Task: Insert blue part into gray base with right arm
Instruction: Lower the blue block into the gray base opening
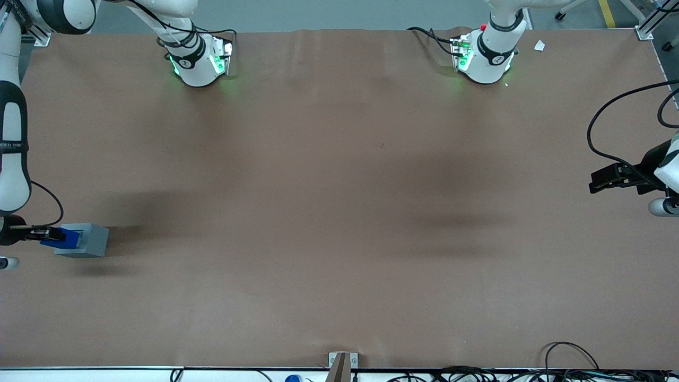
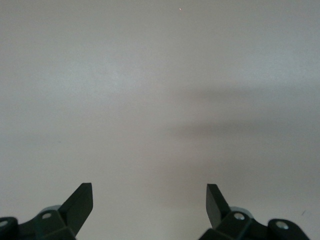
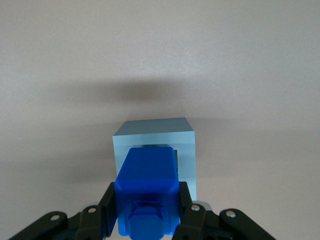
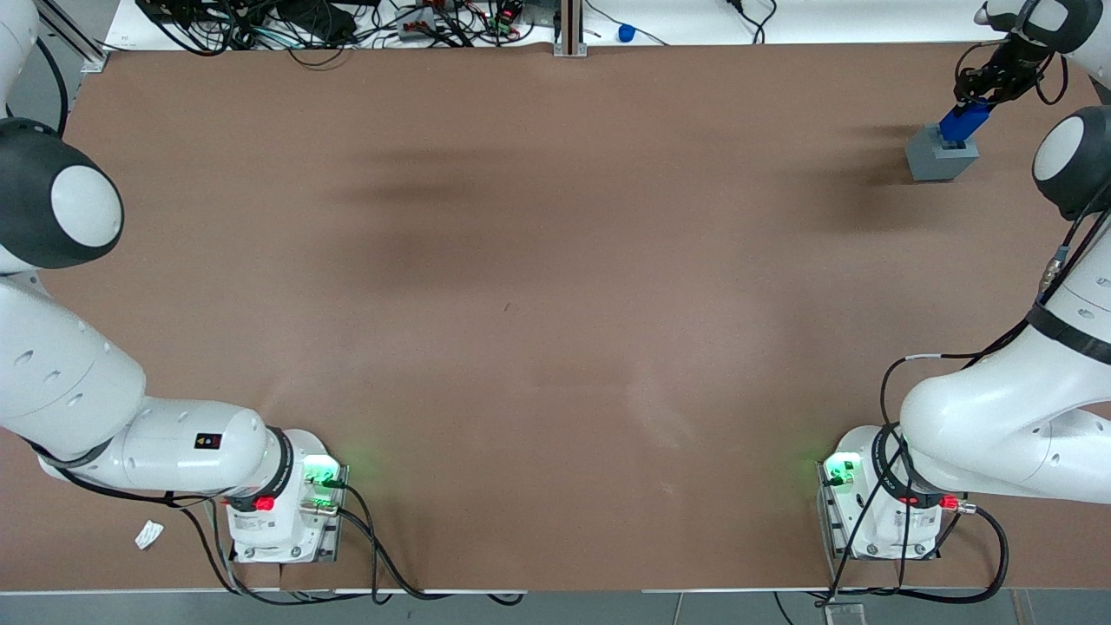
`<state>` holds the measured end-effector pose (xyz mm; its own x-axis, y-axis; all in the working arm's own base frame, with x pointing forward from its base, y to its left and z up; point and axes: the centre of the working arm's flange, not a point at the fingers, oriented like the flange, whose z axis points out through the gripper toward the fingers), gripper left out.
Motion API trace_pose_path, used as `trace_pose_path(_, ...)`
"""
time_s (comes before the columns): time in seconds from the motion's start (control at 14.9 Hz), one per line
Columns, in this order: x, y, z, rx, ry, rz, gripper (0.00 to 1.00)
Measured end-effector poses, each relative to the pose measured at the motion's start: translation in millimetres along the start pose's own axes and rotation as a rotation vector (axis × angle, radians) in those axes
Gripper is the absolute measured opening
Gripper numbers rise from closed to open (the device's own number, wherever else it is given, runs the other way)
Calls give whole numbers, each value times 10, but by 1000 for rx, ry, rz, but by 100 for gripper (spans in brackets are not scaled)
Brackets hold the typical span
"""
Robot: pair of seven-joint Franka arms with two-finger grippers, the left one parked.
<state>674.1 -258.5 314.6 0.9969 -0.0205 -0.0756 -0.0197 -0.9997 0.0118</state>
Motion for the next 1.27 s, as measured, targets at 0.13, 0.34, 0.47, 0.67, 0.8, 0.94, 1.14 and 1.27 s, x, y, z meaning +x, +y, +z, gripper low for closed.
trace_pose_path(0.13,0,0,50,2,-9,8,51)
trace_pose_path(0.34,-3,10,91,4,-15,12,51)
trace_pose_path(0.47,-7,27,87,3,-14,14,51)
trace_pose_path(0.67,-10,44,80,2,-13,17,51)
trace_pose_path(0.8,-24,75,83,2,-15,21,51)
trace_pose_path(0.94,-40,101,91,4,-20,25,51)
trace_pose_path(1.14,-50,101,98,8,-30,25,51)
trace_pose_path(1.27,-59,86,99,14,-43,24,51)
